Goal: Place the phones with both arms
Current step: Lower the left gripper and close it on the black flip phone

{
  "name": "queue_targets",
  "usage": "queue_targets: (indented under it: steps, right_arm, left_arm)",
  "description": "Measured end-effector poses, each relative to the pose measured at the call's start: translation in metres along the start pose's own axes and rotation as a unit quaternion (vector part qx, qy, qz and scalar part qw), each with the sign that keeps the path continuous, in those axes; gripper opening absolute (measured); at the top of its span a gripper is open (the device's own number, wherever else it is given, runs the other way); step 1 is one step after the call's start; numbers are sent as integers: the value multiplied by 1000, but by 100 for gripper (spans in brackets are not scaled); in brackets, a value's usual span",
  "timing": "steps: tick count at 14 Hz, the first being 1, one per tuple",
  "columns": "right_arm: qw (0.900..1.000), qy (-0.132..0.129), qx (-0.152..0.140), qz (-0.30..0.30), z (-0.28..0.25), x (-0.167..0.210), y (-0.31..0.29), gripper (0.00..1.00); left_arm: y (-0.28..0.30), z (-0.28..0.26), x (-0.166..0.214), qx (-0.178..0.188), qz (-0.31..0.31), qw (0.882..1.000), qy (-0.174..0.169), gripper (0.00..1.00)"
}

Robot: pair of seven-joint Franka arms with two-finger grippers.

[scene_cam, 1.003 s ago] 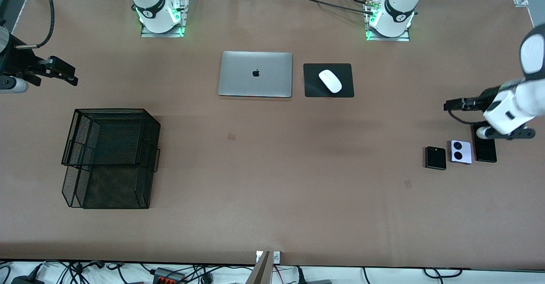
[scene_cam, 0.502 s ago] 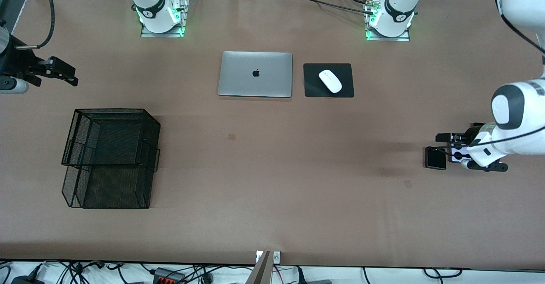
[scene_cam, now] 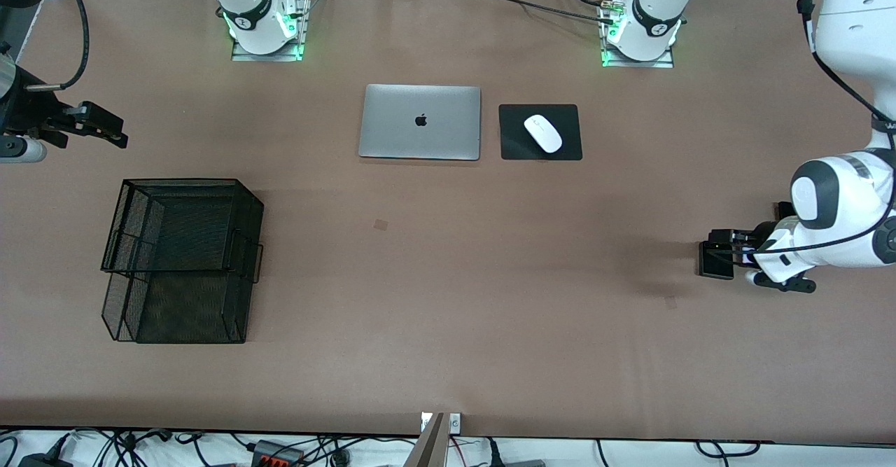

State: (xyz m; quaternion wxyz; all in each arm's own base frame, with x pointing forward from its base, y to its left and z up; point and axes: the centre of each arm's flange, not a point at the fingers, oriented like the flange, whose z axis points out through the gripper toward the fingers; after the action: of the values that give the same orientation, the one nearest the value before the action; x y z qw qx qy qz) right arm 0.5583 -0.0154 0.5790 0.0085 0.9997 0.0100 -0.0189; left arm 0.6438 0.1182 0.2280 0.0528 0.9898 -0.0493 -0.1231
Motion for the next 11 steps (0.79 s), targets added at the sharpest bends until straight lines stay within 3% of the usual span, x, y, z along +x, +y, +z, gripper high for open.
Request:
queue_targets:
  steps: [7,11]
  right_arm:
    - [1000,3,0,1,-2,0,1,100]
    - [1000,8,0,0,-4,1,0,100]
  left_arm:
    - [-19,29,10,6,-7,1000,24,100]
    - [-18,42,12,5,-6,1000,19,100]
